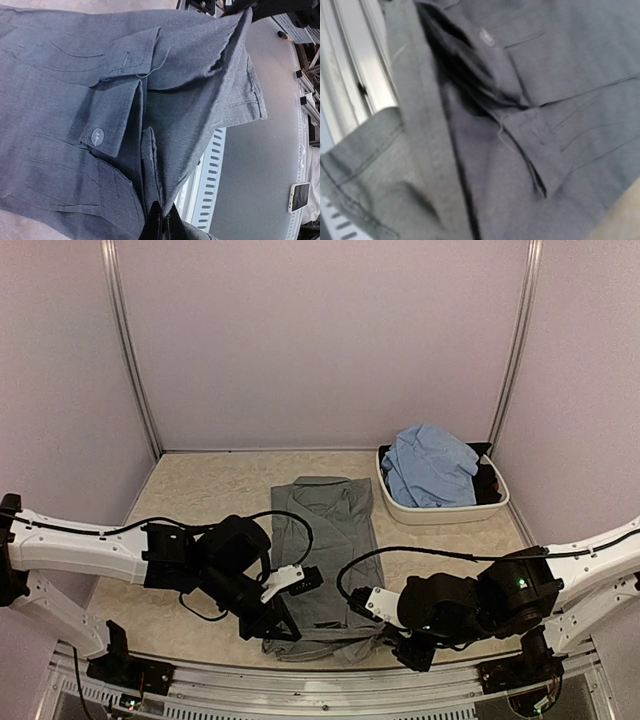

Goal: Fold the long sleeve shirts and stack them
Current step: Pick up the rectangle-folded shirt from the center of the board, then fold the rectangle-folded shirt at the center of the board.

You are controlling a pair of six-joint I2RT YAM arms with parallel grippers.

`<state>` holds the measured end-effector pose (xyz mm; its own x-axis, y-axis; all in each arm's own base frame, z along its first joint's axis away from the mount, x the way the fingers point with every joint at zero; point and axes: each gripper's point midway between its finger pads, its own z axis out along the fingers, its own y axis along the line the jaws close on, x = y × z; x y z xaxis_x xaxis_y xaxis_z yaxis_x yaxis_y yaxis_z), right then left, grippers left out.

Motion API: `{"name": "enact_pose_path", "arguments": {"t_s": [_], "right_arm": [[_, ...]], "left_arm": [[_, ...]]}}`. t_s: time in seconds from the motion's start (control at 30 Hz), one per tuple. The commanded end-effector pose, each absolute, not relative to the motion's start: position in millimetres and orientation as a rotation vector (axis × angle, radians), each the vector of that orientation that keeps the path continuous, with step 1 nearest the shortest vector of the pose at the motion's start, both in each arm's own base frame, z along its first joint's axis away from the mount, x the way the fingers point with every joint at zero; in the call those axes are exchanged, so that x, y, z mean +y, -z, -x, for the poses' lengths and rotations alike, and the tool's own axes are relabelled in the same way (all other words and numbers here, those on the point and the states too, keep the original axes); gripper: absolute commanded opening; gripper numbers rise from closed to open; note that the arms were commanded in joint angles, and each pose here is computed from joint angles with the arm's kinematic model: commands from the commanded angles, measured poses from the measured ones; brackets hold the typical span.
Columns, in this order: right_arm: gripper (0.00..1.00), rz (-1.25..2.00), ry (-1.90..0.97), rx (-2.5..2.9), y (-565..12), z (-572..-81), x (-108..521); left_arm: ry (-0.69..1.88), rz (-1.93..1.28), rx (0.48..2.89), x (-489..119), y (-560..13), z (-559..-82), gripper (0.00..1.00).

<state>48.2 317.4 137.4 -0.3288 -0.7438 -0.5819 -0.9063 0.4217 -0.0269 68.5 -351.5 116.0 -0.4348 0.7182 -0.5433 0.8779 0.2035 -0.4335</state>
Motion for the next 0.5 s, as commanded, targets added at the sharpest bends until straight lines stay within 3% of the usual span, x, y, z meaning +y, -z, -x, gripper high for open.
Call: {"name": "enact_pose_path", "arguments": {"t_s": [0.0,0.27,0.47], "right_arm": [[0.00,1.228,-0.444,2.168,-176,-64,309],[0.00,1.070,-0.323,2.208,-196,-147,301],[0.00,1.004,-0.233,2.257,-172,-225,293]], "left_arm": [[1.063,-1.377,2.193,-355,-154,-104,0.00],[0.954,-1.271,2.226,-346,-174,-190,0.00],[0.889,-1.191,2.398,-332,-134,-240,0.00]]}}
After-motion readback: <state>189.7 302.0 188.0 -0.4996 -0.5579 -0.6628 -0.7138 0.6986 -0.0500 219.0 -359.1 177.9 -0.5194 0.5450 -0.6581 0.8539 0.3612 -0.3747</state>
